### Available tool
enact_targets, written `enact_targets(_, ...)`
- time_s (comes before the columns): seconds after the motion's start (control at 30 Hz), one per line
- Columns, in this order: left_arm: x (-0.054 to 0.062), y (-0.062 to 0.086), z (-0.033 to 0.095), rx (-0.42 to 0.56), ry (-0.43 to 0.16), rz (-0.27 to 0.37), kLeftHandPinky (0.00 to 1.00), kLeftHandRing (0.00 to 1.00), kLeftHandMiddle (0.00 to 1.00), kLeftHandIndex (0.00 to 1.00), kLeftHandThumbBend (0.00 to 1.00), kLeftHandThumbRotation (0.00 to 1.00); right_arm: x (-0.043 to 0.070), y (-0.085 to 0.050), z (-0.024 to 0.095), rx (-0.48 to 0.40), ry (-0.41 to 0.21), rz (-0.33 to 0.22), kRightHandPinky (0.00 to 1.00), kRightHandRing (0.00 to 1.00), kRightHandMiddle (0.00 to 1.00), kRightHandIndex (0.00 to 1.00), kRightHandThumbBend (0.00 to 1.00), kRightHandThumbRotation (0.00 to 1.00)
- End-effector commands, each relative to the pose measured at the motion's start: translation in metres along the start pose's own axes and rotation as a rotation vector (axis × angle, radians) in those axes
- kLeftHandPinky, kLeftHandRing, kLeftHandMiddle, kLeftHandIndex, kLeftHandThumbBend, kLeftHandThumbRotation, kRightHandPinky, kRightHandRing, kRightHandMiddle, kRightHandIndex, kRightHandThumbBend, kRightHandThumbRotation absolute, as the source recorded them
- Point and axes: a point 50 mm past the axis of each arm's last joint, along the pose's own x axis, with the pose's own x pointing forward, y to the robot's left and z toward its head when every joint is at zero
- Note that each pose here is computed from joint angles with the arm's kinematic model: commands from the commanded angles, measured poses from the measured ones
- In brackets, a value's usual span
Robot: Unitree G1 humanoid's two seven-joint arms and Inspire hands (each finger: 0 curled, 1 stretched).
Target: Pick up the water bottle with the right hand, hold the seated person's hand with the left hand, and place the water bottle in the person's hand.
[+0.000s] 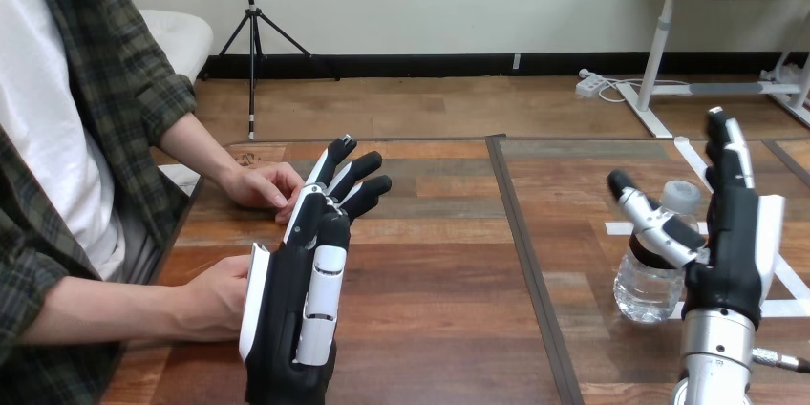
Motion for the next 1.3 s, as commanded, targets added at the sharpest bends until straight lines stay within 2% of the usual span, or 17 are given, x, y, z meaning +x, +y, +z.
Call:
enact_targets(0.0,0.0137,-0.0098,0.0066,-0.036,-0.067,0.005,0.83,0.81,0.85,0.91,0.53,1.00,0.0197,0.0005,0.0202,-0.064,-0.093,0.015,0.90,0.92,0.91,0.90,0.73,0.13)
enact_targets(0.23,0.0135,-0.0099,0.0065,-0.038,-0.067,0.006,0.83,0.81,0.86,0.91,0.53,1.00,0.0211,-0.0005,0.0198,-0.145,-0.084,0.031,0.82,0.87,0.89,0.88,0.74,0.10)
enact_targets(0.5,0.0132,-0.0103,0.0063,-0.042,-0.068,0.007,0.83,0.81,0.85,0.91,0.52,1.00,0.0220,-0.0003,0.0202,-0.166,-0.072,0.035,0.73,0.82,0.85,0.87,0.76,0.06)
enact_targets(1.27,0.0127,-0.0099,0.0069,-0.041,-0.066,0.022,0.82,0.80,0.85,0.91,0.56,1.00,0.0231,0.0006,0.0216,-0.236,-0.052,0.058,0.79,0.88,0.88,0.87,0.76,0.03)
